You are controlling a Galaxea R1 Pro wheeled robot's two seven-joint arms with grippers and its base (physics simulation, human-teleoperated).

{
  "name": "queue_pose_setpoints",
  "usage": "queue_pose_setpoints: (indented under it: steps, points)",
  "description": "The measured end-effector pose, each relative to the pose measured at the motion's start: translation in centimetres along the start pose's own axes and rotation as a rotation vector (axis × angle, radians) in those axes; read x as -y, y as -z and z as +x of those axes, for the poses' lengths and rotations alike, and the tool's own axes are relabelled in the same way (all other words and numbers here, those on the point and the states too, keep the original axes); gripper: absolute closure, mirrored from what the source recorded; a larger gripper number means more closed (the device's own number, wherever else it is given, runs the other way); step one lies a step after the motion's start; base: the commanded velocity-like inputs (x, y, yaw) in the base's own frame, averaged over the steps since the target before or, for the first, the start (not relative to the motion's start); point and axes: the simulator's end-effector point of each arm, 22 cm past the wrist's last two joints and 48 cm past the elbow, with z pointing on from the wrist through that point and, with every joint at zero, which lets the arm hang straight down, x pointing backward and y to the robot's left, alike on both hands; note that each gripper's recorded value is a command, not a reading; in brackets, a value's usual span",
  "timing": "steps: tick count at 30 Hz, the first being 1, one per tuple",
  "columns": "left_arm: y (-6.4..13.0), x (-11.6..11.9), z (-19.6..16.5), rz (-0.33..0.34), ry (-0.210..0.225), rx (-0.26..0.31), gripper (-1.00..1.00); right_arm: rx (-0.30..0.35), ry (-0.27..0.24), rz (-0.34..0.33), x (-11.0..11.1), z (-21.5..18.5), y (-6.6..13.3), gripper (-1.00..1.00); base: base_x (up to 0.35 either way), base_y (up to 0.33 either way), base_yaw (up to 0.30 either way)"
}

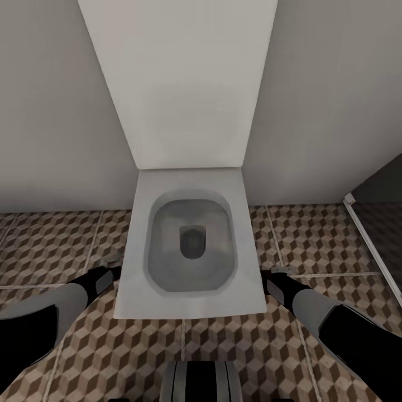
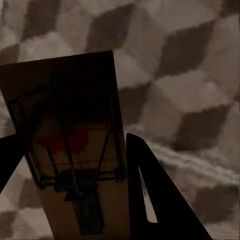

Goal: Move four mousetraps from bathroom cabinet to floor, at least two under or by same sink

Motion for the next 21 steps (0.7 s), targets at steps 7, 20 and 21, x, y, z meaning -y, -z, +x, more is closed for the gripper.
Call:
queue_pose_setpoints:
  steps: [7, 20, 21]
  points:
    - [0.6, 0.9, 4.4, 0.011, -0.042, -0.204, 1.0, 0.002, -0.001, 0.001, 0.1, -0.1, 0.0, 1.0, 0.0, 0.0, 0.0]
    - [0.2, 1.1, 3.9, 0.016, -0.039, -0.172, 1.0, 0.007, -0.006, 0.003, 0.3, 0.0, -0.5, 1.0, 0.0, 0.0, 0.0]
    - [0.0, 1.1, 4.1, 0.014, -0.04, -0.175, 1.0, 0.004, -0.005, 0.003, 0.3, 0.2, -0.7, 1.0, 0.0, 0.0, 0.0]
